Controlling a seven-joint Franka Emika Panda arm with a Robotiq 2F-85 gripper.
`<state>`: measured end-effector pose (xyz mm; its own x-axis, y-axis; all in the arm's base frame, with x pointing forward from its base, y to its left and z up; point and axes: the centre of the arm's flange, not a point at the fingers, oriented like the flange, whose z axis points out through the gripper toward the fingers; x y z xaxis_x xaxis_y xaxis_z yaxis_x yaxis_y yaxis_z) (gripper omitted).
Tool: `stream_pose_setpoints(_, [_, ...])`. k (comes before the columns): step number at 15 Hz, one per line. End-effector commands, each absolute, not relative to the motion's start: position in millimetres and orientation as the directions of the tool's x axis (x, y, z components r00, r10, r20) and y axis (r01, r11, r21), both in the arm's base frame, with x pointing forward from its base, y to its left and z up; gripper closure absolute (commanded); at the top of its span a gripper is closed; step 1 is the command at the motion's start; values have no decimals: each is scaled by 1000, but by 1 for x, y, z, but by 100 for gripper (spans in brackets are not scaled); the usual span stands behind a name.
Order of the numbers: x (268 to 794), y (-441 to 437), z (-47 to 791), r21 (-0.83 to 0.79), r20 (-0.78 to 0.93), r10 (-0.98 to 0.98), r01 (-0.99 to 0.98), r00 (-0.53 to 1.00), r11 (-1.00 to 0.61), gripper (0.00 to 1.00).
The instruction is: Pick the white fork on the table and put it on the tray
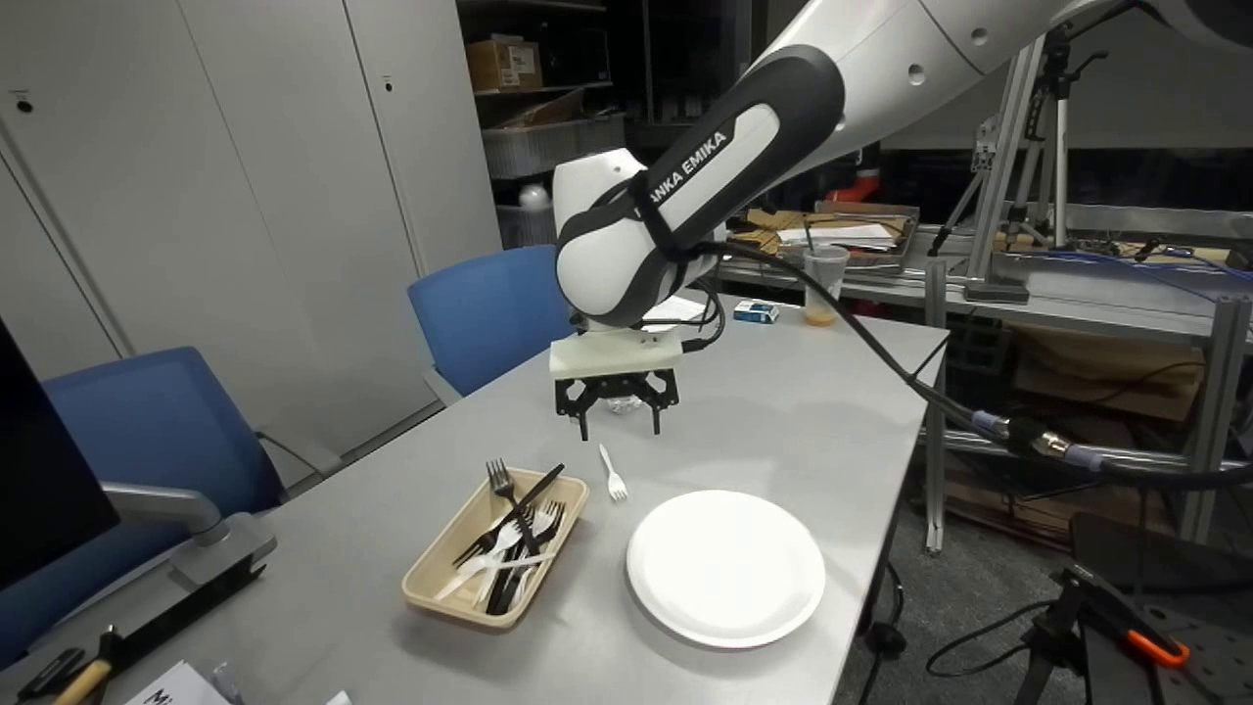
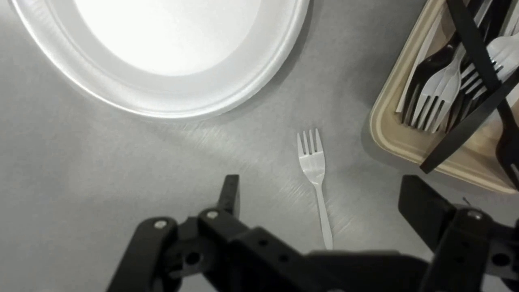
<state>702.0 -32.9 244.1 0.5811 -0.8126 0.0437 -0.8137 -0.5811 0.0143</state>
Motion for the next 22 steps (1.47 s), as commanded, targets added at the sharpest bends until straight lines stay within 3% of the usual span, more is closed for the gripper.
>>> stream_pose_setpoints(1, [727,-43,227,-9,38,-846,-847,531,-532,0])
stream_pose_setpoints(11, [738,-77,146,50,16,-876,-876,482,-480,0])
stream_pose_setpoints(22, [773,-74,151,9,53,-870,-871,491,-491,0])
